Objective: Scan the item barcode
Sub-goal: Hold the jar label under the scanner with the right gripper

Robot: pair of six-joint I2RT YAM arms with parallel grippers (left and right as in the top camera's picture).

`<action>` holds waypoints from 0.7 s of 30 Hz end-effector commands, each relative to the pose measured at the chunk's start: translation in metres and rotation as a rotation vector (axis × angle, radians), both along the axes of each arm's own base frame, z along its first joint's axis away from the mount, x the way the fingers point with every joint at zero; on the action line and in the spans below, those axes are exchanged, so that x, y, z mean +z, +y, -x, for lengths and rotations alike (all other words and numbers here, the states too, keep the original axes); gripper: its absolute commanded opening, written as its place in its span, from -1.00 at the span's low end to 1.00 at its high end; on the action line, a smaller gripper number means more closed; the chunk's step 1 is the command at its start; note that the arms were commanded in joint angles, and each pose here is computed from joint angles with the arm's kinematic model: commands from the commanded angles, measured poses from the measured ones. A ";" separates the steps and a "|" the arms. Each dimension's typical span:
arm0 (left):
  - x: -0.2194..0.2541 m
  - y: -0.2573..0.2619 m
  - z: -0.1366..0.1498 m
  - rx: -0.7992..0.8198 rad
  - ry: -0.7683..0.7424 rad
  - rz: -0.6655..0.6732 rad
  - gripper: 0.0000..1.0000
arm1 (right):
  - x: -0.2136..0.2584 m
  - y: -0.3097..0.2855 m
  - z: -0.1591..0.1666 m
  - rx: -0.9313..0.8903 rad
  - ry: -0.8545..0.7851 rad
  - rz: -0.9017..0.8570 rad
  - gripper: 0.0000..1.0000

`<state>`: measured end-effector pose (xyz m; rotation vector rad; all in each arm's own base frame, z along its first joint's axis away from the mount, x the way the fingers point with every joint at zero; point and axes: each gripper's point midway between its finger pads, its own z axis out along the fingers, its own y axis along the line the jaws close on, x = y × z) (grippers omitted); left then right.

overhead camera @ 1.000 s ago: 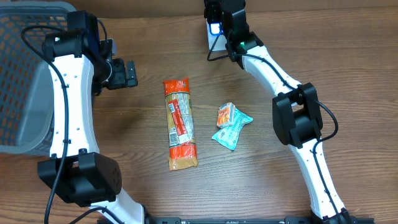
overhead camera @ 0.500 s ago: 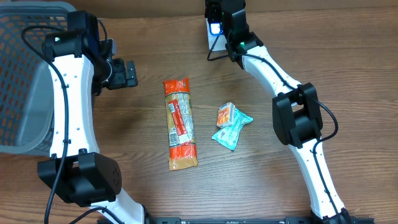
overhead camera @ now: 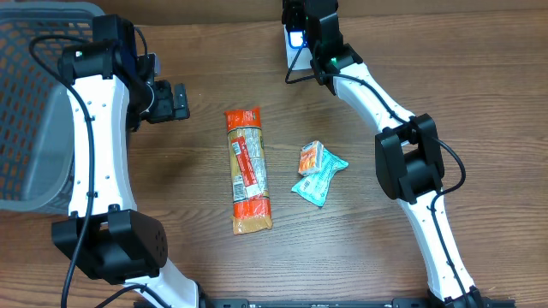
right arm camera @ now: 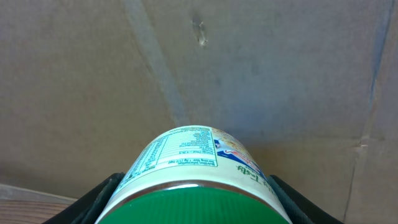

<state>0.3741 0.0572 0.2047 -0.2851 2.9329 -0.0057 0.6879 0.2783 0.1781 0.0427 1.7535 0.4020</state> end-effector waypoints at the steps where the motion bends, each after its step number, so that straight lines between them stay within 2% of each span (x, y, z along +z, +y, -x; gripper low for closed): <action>1: 0.014 -0.002 0.000 -0.018 -0.042 -0.003 1.00 | -0.010 -0.007 -0.006 -0.025 0.000 0.000 -0.93; 21: 0.014 -0.002 0.000 -0.018 -0.042 -0.003 0.99 | -0.041 -0.017 -0.005 -0.072 0.083 0.047 -0.93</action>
